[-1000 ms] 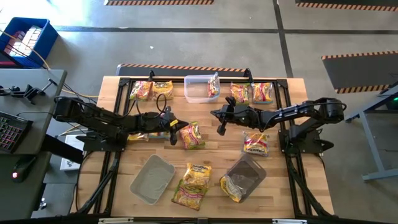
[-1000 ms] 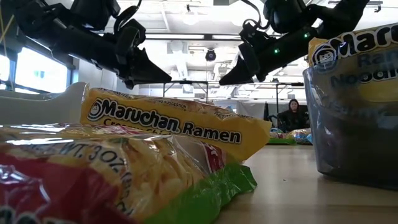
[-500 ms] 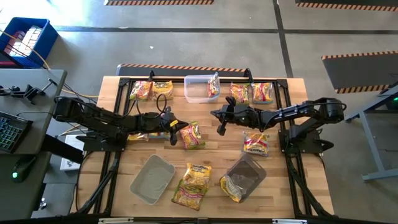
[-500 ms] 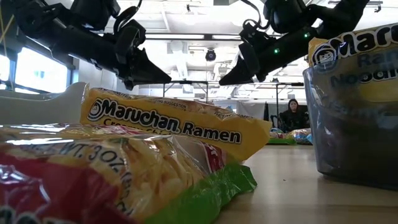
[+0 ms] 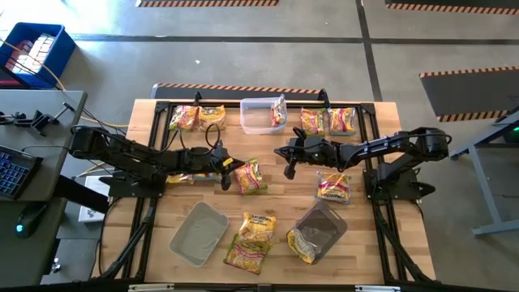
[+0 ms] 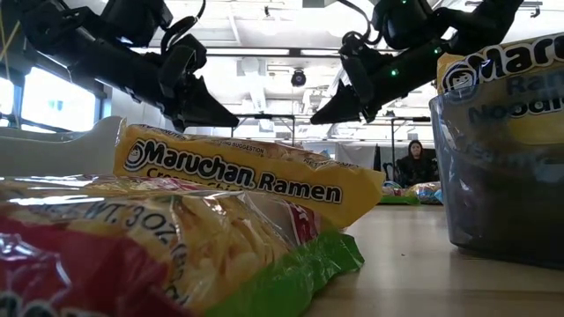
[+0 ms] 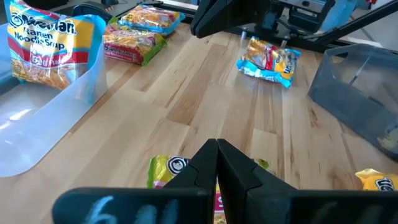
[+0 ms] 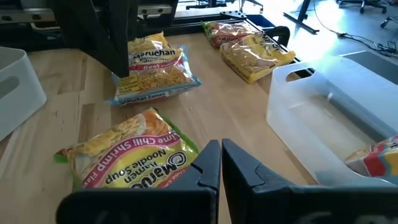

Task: Sort Maruchan noodles
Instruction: Put the green noodle pack into the gray bin

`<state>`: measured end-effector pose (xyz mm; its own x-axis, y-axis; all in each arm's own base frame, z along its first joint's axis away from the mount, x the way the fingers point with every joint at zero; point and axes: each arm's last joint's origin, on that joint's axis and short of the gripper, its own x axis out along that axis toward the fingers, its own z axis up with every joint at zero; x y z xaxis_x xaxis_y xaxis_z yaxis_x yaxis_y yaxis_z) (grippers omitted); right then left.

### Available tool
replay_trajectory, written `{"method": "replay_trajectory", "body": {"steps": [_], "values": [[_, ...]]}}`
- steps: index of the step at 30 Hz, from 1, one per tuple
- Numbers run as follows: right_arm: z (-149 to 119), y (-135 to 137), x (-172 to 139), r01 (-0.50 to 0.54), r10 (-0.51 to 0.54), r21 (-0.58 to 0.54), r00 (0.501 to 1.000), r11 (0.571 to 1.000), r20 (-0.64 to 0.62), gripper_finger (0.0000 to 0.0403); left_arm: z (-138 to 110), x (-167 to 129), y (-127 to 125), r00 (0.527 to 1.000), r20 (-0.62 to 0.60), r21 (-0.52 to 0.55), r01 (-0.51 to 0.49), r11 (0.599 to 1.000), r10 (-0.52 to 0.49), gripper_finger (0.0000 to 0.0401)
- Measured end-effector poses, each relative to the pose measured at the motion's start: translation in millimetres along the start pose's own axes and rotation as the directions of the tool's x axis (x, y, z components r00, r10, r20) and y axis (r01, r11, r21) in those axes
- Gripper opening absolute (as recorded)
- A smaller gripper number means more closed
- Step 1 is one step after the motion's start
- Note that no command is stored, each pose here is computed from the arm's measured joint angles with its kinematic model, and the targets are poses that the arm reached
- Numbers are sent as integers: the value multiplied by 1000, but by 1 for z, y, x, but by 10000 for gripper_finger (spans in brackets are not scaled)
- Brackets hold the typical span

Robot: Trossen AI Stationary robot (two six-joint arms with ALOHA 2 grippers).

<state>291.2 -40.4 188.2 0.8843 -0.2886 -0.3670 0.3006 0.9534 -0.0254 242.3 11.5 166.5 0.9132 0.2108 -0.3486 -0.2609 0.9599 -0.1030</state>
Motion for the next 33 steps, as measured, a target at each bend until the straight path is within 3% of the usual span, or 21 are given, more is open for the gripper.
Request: {"method": "replay_trajectory", "body": {"steps": [9,18,27,33], "values": [[-4,0,0,-1,0,-7,999,1000,-37,0,-4,-1,1,998,-63,20,-12,1000,13,3],[-5,0,0,-1,0,-9,999,1000,-50,0,22,-18,1,965,-251,20,-77,997,80,7],[-7,0,0,1,-2,-14,997,1000,-72,0,47,-38,2,921,-363,33,-141,989,143,51],[-9,0,0,2,-3,-17,996,1000,-90,0,57,-45,11,865,-459,7,-223,975,201,91]]}}
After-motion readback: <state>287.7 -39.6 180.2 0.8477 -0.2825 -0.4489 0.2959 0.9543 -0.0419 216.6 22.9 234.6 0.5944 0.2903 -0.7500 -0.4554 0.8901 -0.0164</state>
